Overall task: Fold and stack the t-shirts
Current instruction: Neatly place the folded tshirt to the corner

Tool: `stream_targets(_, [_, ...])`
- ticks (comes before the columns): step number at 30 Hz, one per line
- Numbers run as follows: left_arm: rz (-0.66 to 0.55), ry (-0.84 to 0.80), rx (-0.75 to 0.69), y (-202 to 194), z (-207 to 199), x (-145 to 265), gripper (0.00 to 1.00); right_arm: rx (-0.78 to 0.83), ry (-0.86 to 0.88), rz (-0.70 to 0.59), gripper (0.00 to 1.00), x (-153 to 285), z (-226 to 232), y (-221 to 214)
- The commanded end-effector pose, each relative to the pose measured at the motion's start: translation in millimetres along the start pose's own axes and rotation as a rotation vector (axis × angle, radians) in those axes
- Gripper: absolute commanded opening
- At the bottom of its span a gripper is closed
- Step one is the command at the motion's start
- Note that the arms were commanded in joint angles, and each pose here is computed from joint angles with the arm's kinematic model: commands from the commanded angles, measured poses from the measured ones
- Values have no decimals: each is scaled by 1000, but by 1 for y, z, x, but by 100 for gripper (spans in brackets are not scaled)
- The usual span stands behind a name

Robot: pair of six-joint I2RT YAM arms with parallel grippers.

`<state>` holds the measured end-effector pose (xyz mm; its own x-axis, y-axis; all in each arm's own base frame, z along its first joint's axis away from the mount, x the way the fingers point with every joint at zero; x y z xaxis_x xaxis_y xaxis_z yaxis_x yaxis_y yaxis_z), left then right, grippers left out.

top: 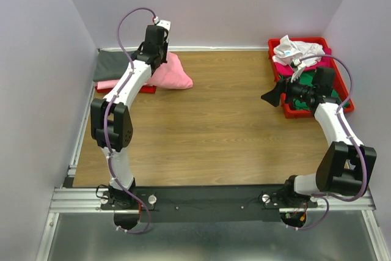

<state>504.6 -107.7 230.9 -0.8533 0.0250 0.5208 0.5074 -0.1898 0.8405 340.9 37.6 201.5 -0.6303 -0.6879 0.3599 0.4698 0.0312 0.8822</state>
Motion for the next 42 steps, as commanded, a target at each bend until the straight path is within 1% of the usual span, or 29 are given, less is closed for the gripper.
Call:
stream_targets(1, [-4,136,-90,17,22,4,0,-20,28,-8,100,0,1,-3])
stream_targets(2, [-17,147,-108,25,25,7,0,-23,30,-7,100,0,2,-3])
stream_targets(5, [-17,179,-148,33,31,7,0,-28,33,-7,100,0,2,-3])
stream_targets(10, [-6,239,-195,39,42,8,0,-33,43,-9,100,0,3,-3])
stream_targets(17, [-31,256,-247,57,49,18,0,-40,54,-8,100,-1,4,-4])
stream_targets(30, [-73,344,-265,84,72,44,0,-39,65,-12,100,0,7,-3])
stream_targets(42, [-137,354,-238,103,81,77,0,-42,62,-10,100,0,6,-4])
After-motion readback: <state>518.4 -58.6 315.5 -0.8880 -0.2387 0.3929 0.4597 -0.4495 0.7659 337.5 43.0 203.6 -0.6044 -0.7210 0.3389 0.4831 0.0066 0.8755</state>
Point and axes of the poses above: each gripper's point midway between its finger pads, its own x axis back along the fingers, its own z axis along the line the jaws close on, y = z × x, the point moved 4 cm from there along x, back along the fingers, and after that the axes turned 2 degrees about -x, right-handed, at the moved point
